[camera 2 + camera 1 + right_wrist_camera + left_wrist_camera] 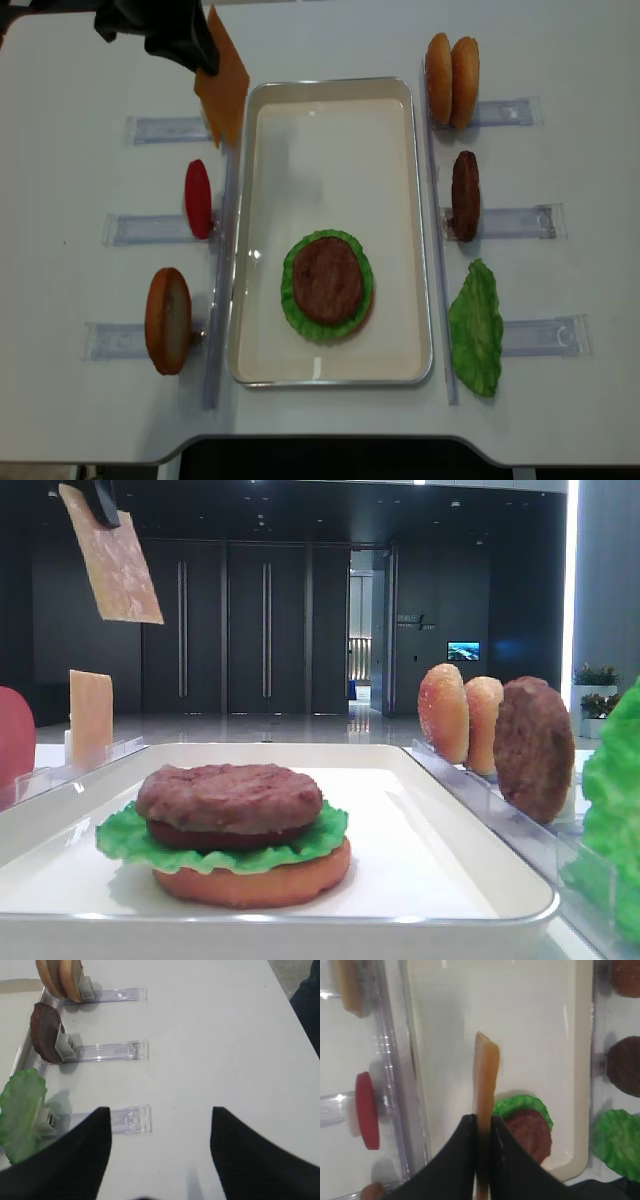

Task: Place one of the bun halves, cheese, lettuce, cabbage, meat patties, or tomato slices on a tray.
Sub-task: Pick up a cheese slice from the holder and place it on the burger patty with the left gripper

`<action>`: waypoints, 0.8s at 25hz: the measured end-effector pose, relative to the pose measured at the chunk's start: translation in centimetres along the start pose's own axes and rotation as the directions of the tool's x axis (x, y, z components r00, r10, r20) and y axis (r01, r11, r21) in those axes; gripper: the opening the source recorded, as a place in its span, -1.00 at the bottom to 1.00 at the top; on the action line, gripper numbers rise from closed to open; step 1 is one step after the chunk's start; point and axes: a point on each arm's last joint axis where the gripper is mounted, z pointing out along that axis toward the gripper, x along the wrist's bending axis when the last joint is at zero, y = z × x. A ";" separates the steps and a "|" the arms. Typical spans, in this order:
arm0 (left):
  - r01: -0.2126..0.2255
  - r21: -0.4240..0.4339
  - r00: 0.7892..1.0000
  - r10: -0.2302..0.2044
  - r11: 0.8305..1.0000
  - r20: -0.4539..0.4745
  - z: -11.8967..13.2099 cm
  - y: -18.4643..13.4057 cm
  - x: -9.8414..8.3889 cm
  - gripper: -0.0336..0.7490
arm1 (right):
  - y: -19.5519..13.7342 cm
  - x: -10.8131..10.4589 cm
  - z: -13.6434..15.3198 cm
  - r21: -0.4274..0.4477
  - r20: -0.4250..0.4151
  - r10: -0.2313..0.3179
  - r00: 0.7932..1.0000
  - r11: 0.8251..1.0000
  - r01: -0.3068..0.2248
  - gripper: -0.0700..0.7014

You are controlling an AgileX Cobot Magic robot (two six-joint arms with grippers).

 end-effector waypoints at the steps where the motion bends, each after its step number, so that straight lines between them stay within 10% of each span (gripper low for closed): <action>1: -0.006 0.004 1.000 0.006 1.000 0.027 -0.2 -0.4 -0.2 -0.83 | 0.0 0.0 0.0 0.000 0.000 0.000 1.000 1.000 0.000 0.26; 20: -0.115 0.113 0.955 0.078 0.987 0.285 1.4 -4.6 -1.2 -0.83 | 0.0 0.0 0.0 0.000 0.000 0.000 1.000 1.000 0.000 0.26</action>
